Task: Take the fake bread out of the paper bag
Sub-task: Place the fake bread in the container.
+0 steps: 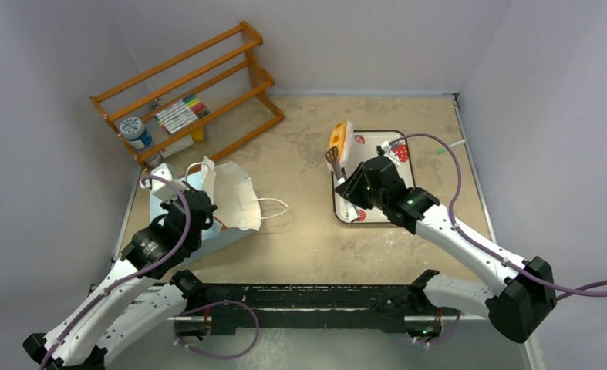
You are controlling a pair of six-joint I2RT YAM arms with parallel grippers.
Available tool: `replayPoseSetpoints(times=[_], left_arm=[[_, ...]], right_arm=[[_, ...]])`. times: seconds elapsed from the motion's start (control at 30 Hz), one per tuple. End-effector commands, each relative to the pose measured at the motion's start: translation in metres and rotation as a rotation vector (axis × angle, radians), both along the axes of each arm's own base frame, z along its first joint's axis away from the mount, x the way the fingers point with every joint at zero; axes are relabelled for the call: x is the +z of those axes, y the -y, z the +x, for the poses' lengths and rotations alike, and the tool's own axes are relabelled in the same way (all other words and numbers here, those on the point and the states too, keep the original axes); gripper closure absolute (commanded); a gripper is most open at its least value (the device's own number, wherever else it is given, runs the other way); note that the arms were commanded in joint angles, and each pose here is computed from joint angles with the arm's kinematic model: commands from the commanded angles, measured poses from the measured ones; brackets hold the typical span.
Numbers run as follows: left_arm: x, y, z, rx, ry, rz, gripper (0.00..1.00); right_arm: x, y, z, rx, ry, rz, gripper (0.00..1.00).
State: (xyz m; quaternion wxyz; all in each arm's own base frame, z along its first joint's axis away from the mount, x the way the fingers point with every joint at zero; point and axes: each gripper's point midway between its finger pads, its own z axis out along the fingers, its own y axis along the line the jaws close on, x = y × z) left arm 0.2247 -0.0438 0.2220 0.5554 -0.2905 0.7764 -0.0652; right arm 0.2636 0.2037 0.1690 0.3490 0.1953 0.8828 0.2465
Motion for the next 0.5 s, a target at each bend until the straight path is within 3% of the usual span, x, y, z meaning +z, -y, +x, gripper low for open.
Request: replayPoseSetpoints(times=[0.0, 0.47], left_arm=[[0.010, 0.002, 0.006, 0.002, 0.040, -0.007, 1.00], [0.008, 0.005, 0.008, -0.004, 0.038, -0.006, 1.00]], right_arm=[[0.026, -0.013, 0.017, 0.016, 0.096, 0.134, 1.00], [0.007, -0.004, 0.024, 0.062, 0.061, 0.181, 0.97]])
